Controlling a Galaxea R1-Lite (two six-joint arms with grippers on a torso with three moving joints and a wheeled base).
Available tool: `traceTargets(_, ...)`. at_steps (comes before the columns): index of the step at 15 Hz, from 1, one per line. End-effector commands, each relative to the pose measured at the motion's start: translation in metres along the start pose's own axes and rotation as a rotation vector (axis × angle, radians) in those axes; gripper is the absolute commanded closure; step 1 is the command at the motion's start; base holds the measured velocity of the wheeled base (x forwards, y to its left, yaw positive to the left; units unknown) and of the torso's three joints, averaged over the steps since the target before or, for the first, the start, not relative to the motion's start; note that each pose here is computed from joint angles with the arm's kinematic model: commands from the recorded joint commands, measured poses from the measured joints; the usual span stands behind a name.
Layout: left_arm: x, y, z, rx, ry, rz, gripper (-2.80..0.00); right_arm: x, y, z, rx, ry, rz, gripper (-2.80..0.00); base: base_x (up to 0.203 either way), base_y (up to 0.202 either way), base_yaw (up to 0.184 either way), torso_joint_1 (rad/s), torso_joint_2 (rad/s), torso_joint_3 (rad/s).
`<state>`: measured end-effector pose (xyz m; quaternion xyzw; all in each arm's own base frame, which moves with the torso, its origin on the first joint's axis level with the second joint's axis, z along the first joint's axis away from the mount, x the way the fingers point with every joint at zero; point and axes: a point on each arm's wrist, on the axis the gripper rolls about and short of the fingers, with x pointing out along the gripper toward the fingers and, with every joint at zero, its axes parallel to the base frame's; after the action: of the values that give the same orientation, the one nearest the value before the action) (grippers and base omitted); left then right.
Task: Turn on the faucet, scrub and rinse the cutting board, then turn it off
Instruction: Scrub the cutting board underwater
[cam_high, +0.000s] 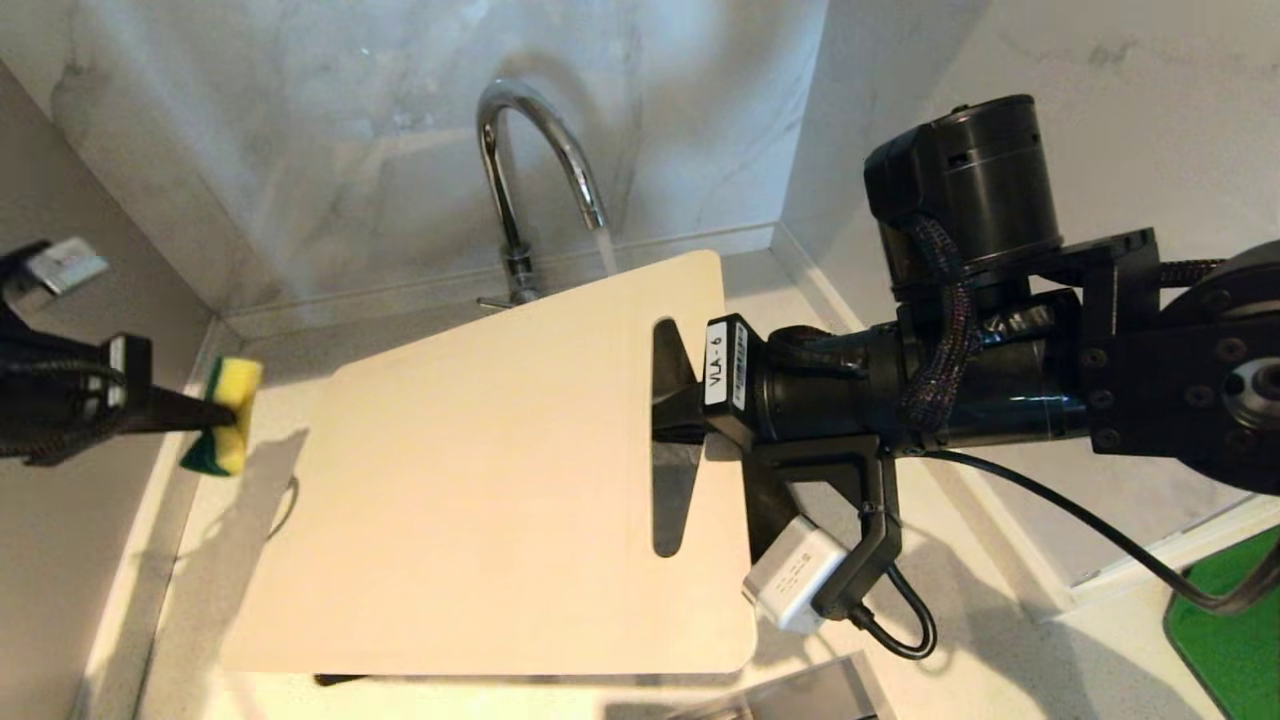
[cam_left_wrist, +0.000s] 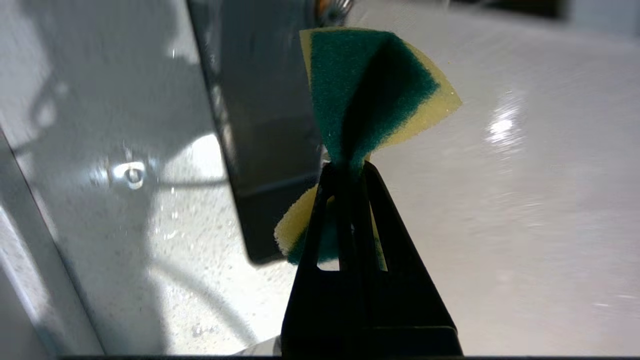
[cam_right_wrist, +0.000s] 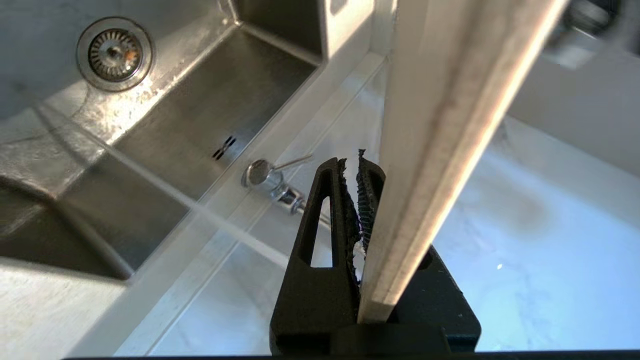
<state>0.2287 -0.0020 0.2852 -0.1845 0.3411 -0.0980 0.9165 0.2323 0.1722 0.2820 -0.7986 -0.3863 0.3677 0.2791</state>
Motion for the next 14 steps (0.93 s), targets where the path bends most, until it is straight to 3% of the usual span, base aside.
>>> traceTargets(1,-0.039,-0.018,0.026,0.022,-0.088,-0.038,0.00,-0.001,0.001,0.000,-0.012,-0.001,0.002,0.00,0.000,0.000,0.000,0.000,0.00,0.000)
traceTargets(3,-0.057,-0.028,0.034,0.030,-0.106,-0.061,0.00,-0.001,0.002,0.000,-0.010,0.000,0.003,0.00,0.000,0.000,0.000,0.000,0.00,0.000)
traceTargets(5,-0.064,-0.045,0.026,0.040,-0.059,-0.119,0.00,0.000,0.003,0.000,-0.009,-0.004,0.006,0.00,0.000,0.000,0.000,0.000,0.00,0.000)
traceTargets(10,-0.074,-0.118,-0.022,0.107,0.177,-0.366,0.00,0.004,0.009,-0.003,0.004,-0.001,0.024,0.00,0.000,0.000,0.000,0.000,0.00,0.000)
traceTargets(12,-0.073,-0.143,-0.045,0.149,0.268,-0.402,0.00,0.003,0.013,-0.005,0.010,0.009,0.034,0.00,0.000,0.000,0.000,0.000,0.00,0.000)
traceTargets(14,-0.065,-0.163,-0.067,0.206,0.335,-0.384,0.00,0.001,0.018,-0.009,0.020,0.020,0.046,0.00,0.000,0.000,0.000,0.000,0.00,0.000)
